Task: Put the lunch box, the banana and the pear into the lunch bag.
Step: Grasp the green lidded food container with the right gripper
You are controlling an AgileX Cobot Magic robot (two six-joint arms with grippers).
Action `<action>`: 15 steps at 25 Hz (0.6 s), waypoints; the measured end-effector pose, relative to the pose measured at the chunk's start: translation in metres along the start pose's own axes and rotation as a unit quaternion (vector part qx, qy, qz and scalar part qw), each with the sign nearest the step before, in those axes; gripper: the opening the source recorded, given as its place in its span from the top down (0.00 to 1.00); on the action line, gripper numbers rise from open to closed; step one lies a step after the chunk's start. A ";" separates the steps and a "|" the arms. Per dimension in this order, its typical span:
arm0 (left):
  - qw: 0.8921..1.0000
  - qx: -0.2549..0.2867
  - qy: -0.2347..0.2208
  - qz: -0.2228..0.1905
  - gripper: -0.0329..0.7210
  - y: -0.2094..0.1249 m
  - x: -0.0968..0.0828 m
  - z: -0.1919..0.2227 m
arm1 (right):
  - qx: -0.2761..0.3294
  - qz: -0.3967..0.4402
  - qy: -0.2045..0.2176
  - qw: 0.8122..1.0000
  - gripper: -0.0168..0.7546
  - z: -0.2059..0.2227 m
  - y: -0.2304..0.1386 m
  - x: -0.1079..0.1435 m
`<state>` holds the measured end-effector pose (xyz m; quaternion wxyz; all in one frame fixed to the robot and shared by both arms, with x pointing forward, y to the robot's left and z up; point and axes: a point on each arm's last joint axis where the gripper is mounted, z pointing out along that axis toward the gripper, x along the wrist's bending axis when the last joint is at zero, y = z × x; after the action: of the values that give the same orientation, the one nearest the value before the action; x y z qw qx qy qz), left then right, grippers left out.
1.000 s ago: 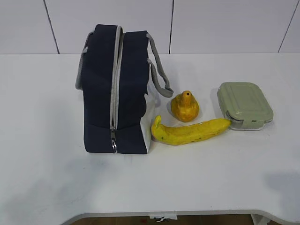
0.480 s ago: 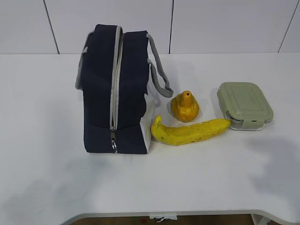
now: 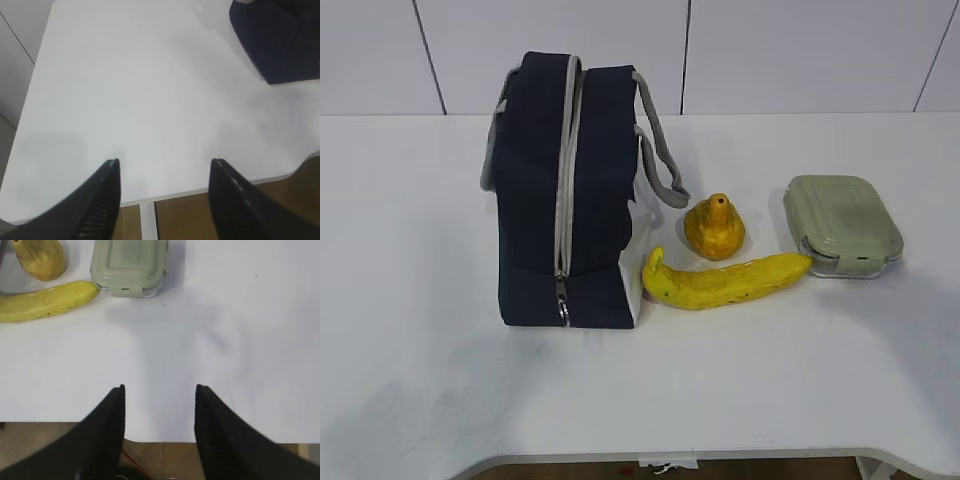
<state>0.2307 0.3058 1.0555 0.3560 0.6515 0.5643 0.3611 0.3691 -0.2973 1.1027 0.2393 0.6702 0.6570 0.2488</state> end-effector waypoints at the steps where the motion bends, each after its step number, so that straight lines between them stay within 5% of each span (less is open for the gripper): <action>1: 1.000 0.000 0.000 0.000 0.39 0.000 0.000 0.000 | 0.006 0.004 0.000 1.000 0.51 0.004 0.007 0.000; 9: 1.000 -0.001 -0.001 0.000 0.39 0.000 0.000 0.000 | 0.069 0.045 -0.007 0.997 0.51 0.057 0.058 -0.006; 15: 1.000 -0.001 -0.003 -0.001 0.39 0.000 0.000 0.000 | 0.104 0.091 0.033 0.990 0.51 0.098 0.084 -0.032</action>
<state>0.2307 0.3053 1.0556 0.3586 0.6514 0.5639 0.3594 0.4963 -0.3301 1.0818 0.1224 0.7400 0.6230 0.2219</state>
